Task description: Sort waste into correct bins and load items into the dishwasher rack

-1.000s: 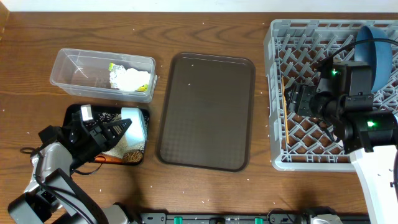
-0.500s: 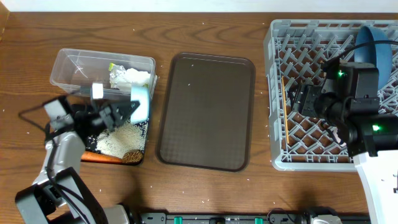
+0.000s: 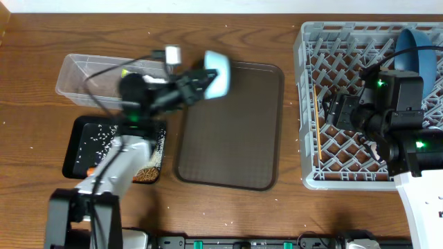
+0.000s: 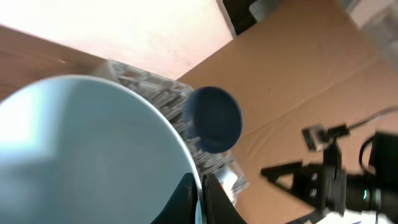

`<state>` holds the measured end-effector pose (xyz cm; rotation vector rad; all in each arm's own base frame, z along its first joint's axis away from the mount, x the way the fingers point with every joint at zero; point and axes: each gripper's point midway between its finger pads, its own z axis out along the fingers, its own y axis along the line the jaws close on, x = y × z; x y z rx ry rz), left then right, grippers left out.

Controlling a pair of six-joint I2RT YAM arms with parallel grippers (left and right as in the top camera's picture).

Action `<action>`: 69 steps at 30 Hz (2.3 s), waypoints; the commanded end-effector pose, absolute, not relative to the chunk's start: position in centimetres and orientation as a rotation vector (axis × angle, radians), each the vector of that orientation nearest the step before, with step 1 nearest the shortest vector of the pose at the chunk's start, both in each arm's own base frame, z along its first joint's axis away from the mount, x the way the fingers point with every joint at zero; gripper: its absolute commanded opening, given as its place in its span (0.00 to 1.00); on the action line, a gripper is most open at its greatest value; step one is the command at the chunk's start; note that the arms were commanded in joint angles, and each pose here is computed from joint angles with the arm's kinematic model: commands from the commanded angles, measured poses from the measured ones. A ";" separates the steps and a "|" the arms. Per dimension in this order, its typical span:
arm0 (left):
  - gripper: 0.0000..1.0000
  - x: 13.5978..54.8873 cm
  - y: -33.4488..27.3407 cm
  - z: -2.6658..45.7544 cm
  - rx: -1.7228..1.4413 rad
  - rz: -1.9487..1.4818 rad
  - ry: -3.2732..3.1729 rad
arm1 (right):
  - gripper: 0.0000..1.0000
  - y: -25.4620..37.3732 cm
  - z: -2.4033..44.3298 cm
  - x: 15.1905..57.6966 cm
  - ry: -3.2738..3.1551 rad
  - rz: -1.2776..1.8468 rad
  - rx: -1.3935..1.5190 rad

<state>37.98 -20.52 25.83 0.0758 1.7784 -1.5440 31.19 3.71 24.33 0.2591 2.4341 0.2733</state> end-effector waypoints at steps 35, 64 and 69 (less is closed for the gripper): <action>0.08 39.4 -44.2 18.8 -0.229 -2.145 1.842 | 0.78 1.4 23.9 30.1 2.407 0.245 0.657; 0.98 36.9 -15.6 26.0 0.104 -0.685 2.345 | 0.82 6.5 34.7 25.0 2.082 0.498 0.016; 0.98 30.2 -7.1 27.5 0.078 -0.192 2.411 | 0.99 7.0 35.0 24.7 2.072 0.529 0.002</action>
